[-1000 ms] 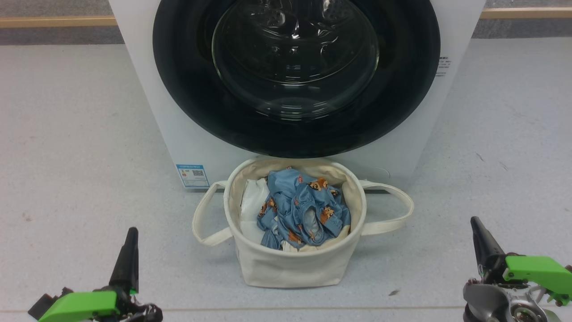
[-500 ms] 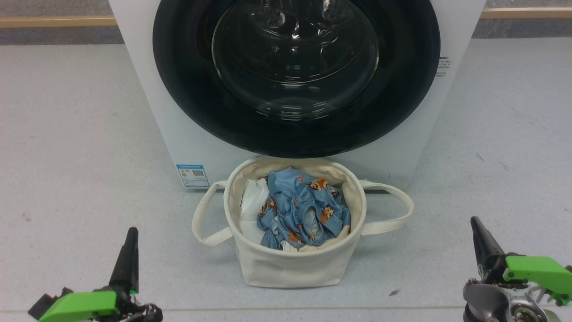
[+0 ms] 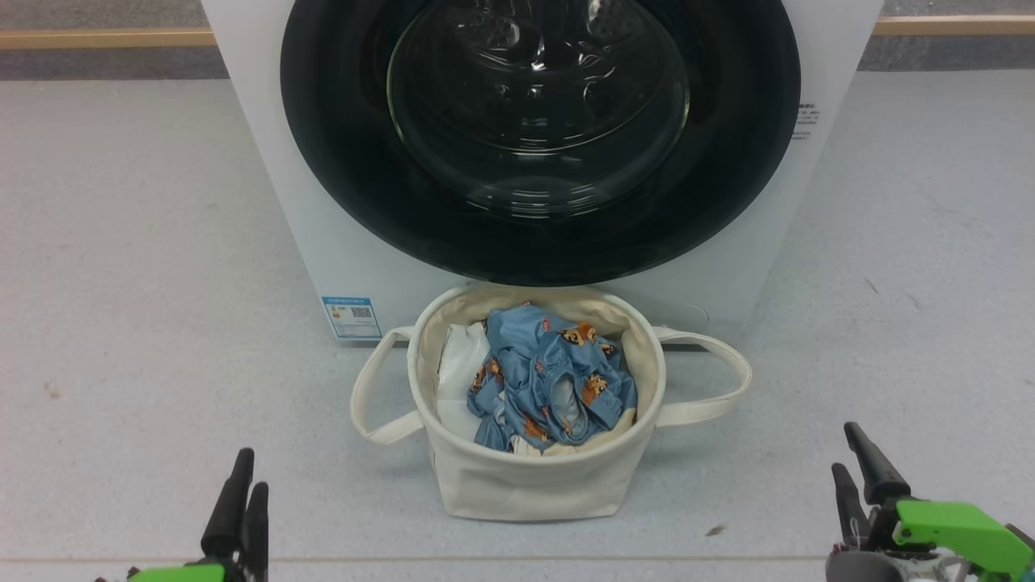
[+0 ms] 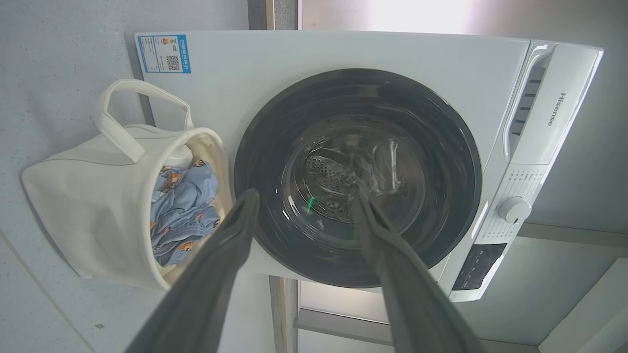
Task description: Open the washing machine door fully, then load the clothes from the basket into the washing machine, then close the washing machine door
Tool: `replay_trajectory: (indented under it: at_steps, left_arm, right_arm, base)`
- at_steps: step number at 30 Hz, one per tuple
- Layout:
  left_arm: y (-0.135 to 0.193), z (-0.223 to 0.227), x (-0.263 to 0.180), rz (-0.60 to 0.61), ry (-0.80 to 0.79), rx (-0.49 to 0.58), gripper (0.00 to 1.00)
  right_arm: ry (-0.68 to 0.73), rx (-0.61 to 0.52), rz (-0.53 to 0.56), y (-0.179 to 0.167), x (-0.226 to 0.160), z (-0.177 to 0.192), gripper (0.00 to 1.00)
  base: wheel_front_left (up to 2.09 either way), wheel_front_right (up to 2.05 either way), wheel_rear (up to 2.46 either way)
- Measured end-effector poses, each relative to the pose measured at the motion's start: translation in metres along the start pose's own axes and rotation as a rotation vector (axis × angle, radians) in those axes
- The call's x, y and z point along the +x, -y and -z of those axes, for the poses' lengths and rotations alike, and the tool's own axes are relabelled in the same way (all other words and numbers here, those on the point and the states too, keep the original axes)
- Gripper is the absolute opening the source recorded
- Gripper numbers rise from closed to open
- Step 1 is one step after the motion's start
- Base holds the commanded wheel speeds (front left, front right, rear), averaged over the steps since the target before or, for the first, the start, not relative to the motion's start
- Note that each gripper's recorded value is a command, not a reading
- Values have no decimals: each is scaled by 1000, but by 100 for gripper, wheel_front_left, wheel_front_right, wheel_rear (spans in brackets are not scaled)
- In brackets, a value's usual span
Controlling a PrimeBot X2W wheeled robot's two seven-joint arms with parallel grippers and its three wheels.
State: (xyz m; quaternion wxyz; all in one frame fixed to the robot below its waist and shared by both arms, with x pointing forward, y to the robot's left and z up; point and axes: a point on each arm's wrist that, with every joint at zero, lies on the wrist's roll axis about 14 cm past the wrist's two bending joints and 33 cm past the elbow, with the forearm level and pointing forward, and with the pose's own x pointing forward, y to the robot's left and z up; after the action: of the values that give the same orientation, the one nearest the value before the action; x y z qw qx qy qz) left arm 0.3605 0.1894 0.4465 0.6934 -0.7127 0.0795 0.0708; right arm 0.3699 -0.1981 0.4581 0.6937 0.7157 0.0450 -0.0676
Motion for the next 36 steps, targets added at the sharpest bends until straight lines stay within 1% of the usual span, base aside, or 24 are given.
replay_trajectory:
  at_steps: [7,14,22,28,34,36]
  left_arm:
    - [7,-3,2,13,10,1,100]
    - [14,-8,4,31,24,31,100]
    - [32,-11,7,76,27,96,100]
    - [33,-15,6,75,34,202,100]
    - [39,-16,7,92,34,398,100]
    - [42,-14,9,99,25,488,100]
  right_arm:
    - [0,-2,-7,-3,2,2,100]
    - [-3,-21,-52,-19,9,5,100]
    - [-22,-96,-94,-32,13,14,100]
    - [-53,-244,-135,-42,16,24,100]
    - [-83,-417,-189,-54,20,37,100]
    - [-92,-472,-195,-53,19,40,100]
  base:
    - [0,0,0]
    - [0,0,0]
    - [0,0,0]
    - [0,0,0]
    - [0,0,0]
    - [0,0,0]
